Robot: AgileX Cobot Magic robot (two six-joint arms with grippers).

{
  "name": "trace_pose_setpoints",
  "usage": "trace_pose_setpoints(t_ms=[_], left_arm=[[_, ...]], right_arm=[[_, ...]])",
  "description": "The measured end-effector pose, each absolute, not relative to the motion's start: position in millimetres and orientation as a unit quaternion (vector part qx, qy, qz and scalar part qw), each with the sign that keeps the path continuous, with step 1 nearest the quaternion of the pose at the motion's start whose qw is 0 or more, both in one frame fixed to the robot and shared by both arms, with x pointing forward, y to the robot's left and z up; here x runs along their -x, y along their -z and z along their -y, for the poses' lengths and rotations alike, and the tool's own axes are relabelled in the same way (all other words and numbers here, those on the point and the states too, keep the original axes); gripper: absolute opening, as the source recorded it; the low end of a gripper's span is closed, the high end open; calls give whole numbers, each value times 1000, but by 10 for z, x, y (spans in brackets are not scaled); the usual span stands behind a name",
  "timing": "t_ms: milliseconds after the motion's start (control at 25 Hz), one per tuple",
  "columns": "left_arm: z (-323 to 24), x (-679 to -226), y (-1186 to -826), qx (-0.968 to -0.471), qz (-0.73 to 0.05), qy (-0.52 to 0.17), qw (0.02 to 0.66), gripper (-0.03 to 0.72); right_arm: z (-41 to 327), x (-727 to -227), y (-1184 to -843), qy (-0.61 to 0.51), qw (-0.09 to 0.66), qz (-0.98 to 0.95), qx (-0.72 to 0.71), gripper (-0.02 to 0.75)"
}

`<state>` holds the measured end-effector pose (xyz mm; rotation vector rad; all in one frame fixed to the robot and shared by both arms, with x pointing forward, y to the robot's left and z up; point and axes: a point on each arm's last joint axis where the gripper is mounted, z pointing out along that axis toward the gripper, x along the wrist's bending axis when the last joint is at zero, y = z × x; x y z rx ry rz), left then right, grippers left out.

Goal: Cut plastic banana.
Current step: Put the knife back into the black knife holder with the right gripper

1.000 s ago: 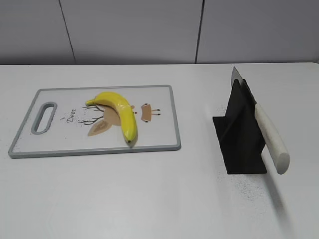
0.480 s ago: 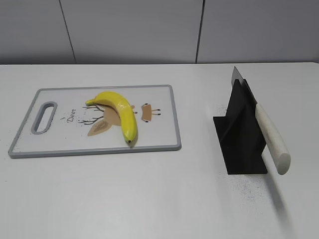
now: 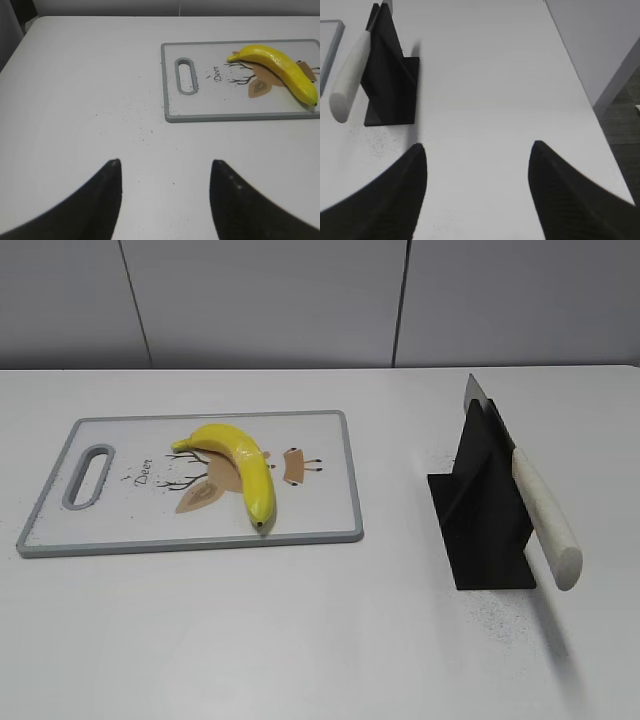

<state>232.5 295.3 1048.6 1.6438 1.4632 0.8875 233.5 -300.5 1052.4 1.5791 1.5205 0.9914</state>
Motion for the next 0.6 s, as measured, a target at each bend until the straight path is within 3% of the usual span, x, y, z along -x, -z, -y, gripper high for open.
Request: trace_pose_setpoints(t_ms=[600], left_arm=[[-2953, -2325, -10486, -643, -571, -347, 375, 544]], right_arm=[[2976, -2334, -10525, -388, 356, -605, -597, 512]])
